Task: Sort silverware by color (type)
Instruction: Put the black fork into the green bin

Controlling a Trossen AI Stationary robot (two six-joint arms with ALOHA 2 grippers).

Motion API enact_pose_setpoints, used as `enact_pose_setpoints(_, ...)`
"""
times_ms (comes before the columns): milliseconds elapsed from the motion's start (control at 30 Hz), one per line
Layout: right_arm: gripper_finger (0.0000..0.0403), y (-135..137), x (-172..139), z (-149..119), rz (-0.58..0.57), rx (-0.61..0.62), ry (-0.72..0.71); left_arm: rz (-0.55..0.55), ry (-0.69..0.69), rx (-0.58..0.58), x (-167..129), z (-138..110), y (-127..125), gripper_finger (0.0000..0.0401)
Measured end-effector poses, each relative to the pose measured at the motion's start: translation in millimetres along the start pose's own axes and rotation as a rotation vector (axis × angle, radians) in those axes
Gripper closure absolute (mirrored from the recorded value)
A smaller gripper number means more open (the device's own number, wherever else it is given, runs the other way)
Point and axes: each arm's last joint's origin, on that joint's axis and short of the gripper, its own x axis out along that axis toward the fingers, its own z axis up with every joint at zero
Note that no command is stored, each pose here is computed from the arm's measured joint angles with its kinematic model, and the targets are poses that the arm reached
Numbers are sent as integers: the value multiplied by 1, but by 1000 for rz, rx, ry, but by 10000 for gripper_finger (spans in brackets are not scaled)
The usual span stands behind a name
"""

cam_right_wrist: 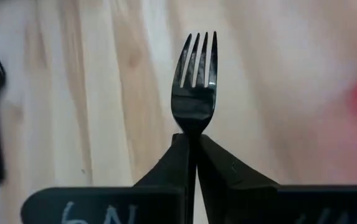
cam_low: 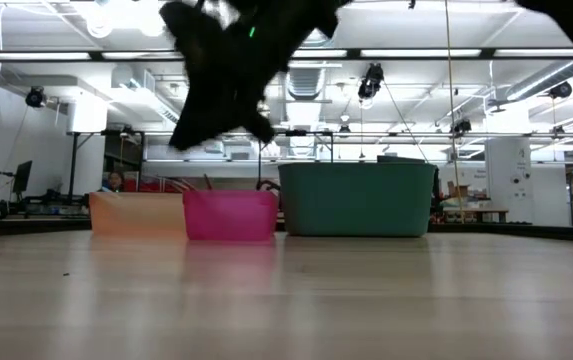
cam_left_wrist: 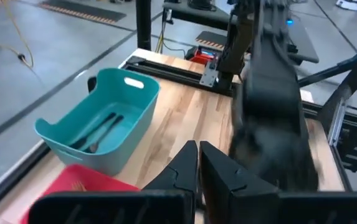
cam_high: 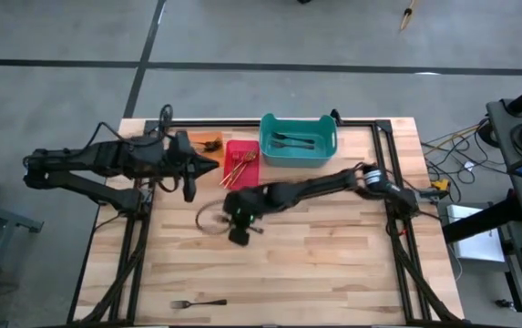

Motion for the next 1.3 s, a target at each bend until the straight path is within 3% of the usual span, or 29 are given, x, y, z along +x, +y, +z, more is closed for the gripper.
enact_pose_setpoints(133,393,2,-49,18,32,43,-82,4,-33,42,-16,15,1,401)
enact_pose_setpoints(367,393,4,-134,42,229,153,-199,-9,-90,157,-38,38,1,391)
enact_pose_setpoints(533,393,0,-171,48,381,284,-190,-129,-51,224,-34,33,-2,348)
enact_pose_setpoints(733,394,4,-182,48,519,460,-97,-268,14,316,-14,11,-13,265)
enact_pose_setpoints(933,394,2,-177,47,558,633,-12,-380,81,394,-1,-13,-29,210)
enact_pose_setpoints(1067,394,-6,-176,50,552,718,-10,-342,142,401,9,-30,-31,202)
enact_pose_setpoints(1300,397,-14,-169,58,574,778,-45,-228,111,364,18,-31,-31,213)
